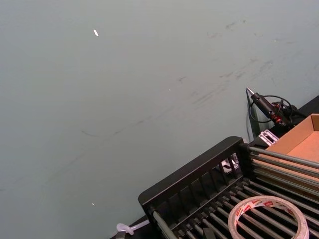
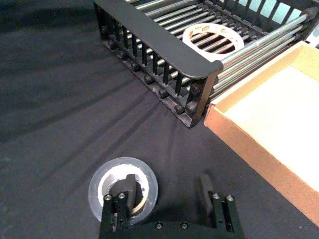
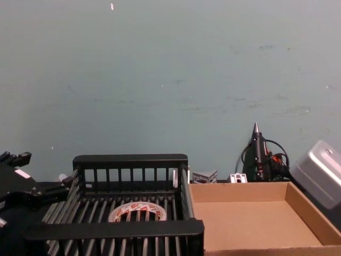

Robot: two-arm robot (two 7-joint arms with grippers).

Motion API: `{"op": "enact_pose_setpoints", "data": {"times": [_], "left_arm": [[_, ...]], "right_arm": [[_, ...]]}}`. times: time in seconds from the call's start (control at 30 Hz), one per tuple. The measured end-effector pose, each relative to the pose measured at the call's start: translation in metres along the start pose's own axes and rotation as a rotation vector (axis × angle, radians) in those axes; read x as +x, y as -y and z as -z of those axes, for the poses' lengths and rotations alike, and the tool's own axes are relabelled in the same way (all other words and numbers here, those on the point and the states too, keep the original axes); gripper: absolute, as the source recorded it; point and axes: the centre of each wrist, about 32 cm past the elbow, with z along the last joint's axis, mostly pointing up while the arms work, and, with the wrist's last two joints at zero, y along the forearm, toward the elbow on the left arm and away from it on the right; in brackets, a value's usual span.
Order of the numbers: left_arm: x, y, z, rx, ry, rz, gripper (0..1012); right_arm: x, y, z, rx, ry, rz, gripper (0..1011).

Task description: Pick up the white tape and place it into the black box , Pick up the silver tape and place it into the brown box.

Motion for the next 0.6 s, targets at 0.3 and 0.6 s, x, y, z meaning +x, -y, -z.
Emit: {"op": "enact_pose_setpoints", "data": {"times": [0.3,0.6], "left_arm": [[0.0000,0.0000,0.0000,0.000,0.000,0.000,1001],[0.0000,0.0000,0.0000,0.000,0.000,0.000,1001]], "right_arm": [[-0.0001,0.0001,-0.0001,0.001,0.000,0.000,552],[-0.0001,0.0001,-0.0003,0.001,0.000,0.000,270]]}}
